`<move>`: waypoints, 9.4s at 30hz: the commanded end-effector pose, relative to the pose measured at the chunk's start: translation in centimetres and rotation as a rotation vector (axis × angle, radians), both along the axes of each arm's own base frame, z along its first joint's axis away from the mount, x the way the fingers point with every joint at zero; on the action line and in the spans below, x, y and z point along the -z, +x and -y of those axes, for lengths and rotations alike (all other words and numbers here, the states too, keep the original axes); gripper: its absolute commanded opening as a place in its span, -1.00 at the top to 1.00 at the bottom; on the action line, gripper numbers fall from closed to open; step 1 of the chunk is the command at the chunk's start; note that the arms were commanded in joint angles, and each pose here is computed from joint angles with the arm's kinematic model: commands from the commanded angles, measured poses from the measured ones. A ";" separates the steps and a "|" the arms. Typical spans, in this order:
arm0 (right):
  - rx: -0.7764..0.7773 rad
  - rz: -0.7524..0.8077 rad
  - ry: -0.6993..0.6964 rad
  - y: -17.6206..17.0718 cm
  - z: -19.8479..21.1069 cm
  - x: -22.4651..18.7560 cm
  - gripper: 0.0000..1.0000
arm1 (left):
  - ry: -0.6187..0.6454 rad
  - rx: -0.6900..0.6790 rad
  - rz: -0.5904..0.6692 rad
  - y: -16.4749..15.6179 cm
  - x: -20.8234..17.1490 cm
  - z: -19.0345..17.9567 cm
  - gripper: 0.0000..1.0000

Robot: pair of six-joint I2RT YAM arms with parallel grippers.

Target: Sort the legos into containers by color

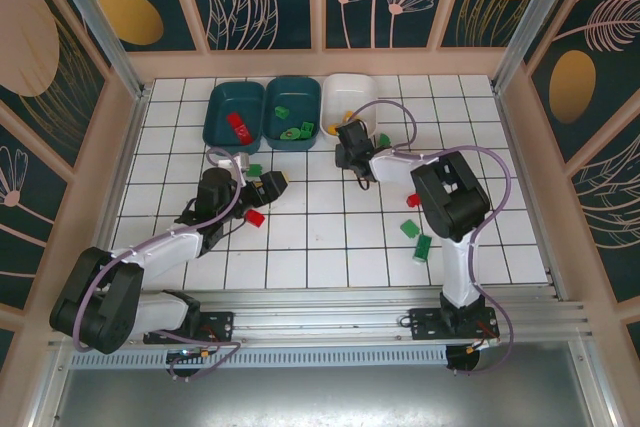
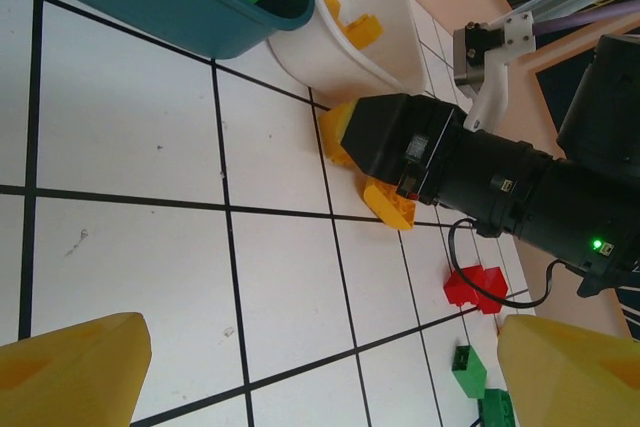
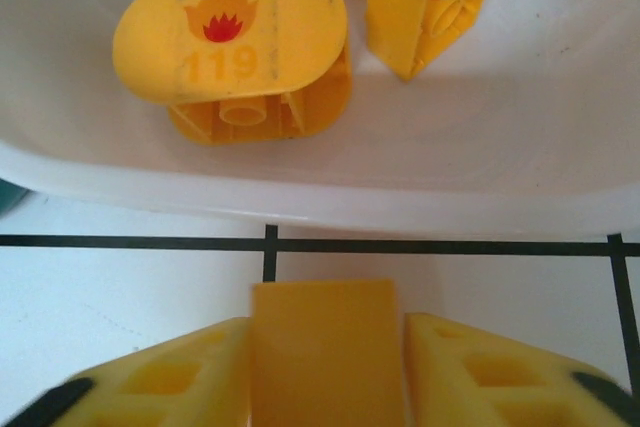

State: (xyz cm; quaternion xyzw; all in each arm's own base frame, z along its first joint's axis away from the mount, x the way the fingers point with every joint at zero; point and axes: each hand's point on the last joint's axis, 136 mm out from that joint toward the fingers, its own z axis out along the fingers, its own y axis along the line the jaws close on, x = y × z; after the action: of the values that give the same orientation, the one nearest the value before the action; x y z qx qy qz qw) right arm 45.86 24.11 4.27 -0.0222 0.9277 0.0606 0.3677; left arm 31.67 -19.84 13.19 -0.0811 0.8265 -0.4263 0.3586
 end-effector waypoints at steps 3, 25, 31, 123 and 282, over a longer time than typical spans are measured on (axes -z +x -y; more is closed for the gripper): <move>0.016 0.072 0.004 -0.5 -0.4 -3.4 0.41 | 0.024 0.000 0.029 -0.1 -0.7 -0.2 -0.79; 0.018 0.172 0.085 8.8 0.8 -9.9 0.09 | 0.154 -0.538 0.115 -2.4 -2.9 -11.5 -0.97; 0.051 0.246 0.081 7.4 2.6 -13.3 -0.27 | 0.139 -0.502 0.111 -2.1 -2.7 -10.7 -0.97; -0.184 0.156 0.147 7.1 -12.6 -8.7 0.40 | 0.113 -0.413 -0.124 0.2 1.7 -10.7 -0.97; 0.133 0.209 0.116 3.6 5.5 -16.2 -0.24 | 0.146 -0.445 0.059 -2.5 -0.1 -7.7 -0.97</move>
State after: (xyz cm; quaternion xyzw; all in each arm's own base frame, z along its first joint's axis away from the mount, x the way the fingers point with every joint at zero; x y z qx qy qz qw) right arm 51.25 20.91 15.33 0.0142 0.9097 0.0913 0.4049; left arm 28.18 -10.31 11.53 -0.2383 0.8182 -0.2313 0.4692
